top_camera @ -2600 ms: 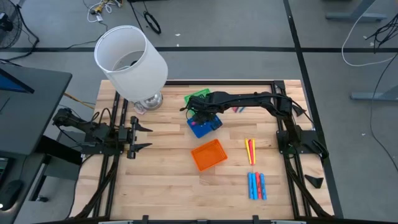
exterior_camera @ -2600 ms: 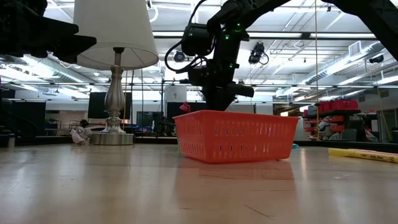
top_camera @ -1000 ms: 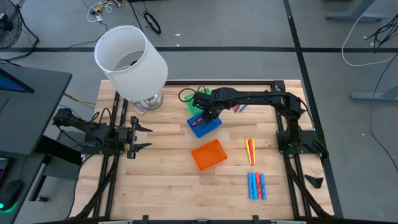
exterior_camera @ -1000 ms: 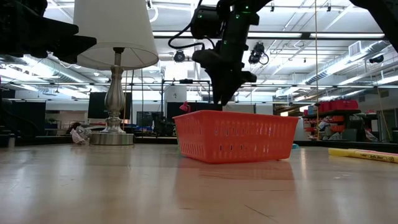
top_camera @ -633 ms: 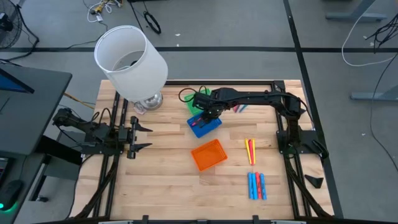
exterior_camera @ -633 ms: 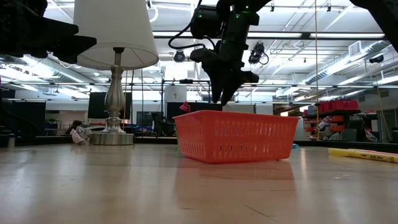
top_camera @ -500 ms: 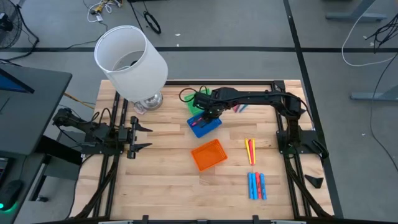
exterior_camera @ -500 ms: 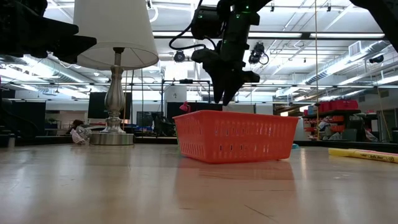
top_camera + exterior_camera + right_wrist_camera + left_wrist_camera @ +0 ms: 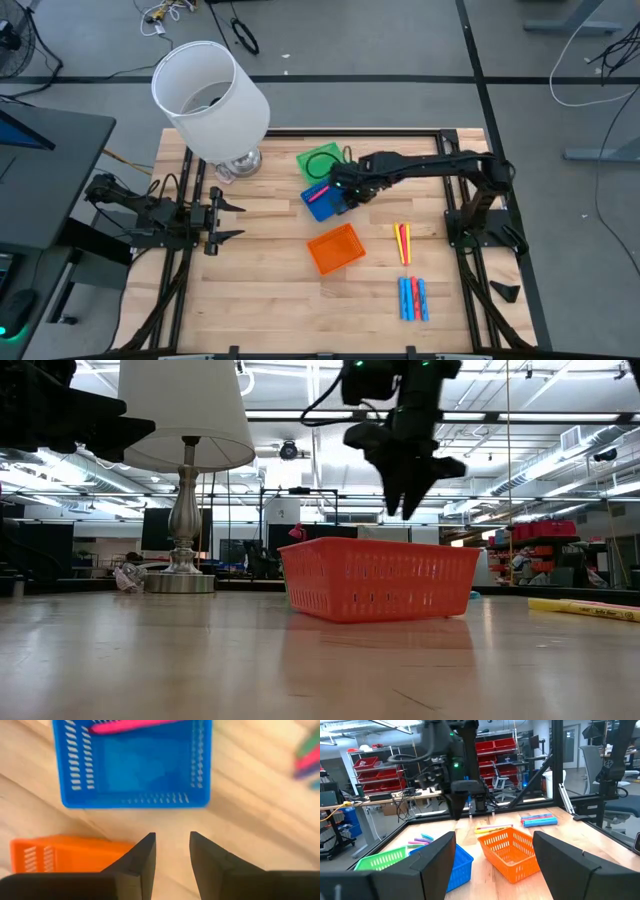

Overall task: Pick & Place Markers
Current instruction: Put the right yellow pen into the blue bin

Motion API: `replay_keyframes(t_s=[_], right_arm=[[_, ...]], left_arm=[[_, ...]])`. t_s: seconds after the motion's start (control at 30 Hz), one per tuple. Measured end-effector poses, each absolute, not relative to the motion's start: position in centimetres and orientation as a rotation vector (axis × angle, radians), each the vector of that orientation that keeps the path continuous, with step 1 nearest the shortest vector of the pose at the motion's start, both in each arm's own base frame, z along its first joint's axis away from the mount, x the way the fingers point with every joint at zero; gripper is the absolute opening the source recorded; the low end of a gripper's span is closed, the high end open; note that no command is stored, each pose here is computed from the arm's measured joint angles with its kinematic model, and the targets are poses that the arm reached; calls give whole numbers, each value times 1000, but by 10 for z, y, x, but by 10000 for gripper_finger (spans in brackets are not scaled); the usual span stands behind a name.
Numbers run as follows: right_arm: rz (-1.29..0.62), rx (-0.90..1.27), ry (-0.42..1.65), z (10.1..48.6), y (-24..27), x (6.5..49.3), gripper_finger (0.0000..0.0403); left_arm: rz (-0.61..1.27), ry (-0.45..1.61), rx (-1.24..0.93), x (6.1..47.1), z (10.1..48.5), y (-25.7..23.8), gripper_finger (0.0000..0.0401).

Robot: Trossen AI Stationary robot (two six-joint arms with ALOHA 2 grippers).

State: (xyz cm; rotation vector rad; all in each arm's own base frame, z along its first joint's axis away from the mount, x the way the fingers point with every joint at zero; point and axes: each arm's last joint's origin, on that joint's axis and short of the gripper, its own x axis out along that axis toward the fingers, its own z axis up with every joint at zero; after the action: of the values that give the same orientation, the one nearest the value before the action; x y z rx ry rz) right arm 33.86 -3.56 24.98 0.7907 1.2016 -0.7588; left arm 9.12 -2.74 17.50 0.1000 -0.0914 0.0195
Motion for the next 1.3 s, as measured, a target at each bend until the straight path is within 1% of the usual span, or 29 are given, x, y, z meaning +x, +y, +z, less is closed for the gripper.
replay_keyframes(t_s=[0.33, 0.5, 0.77, 1.3], right_arm=[[-872, 961, 1171, 239, 5, 275, 118], [-929, 1037, 1153, 235, 19, 250, 118], [-978, 1077, 1156, 242, 30, 224, 118], [-1056, 1125, 1222, 259, 31, 193, 118]], left_arm=[[19, -92, 100, 91, 175, -27, 273], [20, -92, 100, 91, 175, -27, 273], [20, -91, 100, 91, 175, -27, 273], [19, -91, 100, 91, 175, -27, 273]])
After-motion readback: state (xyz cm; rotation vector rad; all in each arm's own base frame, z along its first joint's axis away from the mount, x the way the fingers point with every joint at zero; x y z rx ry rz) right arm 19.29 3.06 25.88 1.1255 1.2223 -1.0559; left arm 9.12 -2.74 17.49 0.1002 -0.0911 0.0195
